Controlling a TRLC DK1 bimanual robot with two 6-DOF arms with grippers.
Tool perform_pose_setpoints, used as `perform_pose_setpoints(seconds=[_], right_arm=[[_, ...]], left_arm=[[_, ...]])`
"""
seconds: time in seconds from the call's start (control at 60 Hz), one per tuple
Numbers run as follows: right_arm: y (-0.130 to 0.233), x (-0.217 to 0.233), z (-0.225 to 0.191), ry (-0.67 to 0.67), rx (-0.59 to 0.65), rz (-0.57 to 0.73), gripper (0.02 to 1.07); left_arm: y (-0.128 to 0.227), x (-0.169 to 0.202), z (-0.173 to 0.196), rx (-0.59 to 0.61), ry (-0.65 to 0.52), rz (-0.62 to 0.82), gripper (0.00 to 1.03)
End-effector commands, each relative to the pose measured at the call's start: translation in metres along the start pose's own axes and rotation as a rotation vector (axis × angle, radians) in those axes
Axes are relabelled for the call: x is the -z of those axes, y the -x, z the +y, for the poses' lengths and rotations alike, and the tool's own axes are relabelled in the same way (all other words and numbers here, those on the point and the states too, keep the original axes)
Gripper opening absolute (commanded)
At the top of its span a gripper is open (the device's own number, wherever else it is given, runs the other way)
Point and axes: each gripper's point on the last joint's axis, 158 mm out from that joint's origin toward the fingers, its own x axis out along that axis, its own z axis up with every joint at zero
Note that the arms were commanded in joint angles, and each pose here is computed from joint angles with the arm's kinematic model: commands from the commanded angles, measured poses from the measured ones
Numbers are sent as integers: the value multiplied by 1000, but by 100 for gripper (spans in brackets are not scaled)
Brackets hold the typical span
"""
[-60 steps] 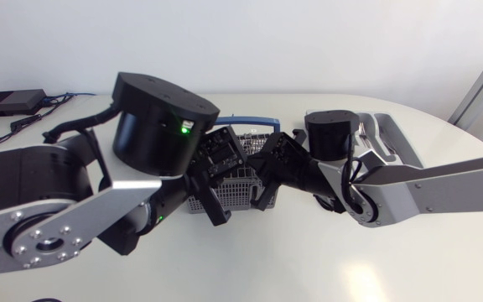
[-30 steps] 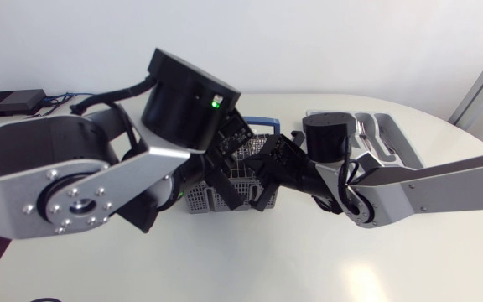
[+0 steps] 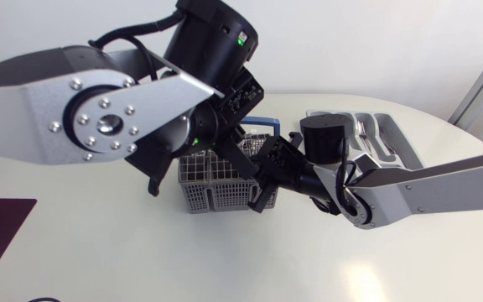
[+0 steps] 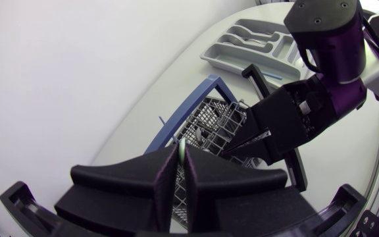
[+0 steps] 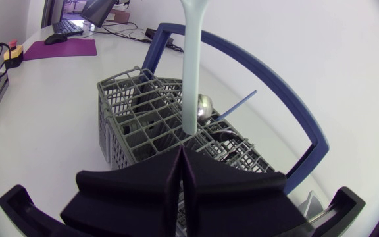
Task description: Unload the cutlery basket into the drawer organizer.
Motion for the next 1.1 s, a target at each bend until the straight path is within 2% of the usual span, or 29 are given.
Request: perform_pose_setpoints(seconds=[0.0,0.367,0.4,0.567,0.8,0.917,1.083], right_arm=[[-1,7,7,-16,-10,12,8],[48,-36,-6,12,44,-93,8],[54,-39,-8,12,53,-100,11],[83,-53,-11,21,78,-136,40],[108,-70,-5,33,93,-166,64],[108,-77,4,46,96,-170,71],[101,-81,14,54,80,-161,70]], left_arm=[[0,-8,7,7,48,0,12],[51,-22,38,65,152,-31,12],[53,-21,38,81,169,-32,12],[45,-8,37,201,270,-2,12],[26,4,17,325,335,46,12],[22,0,4,386,349,48,12],[22,-7,-7,446,360,41,12]])
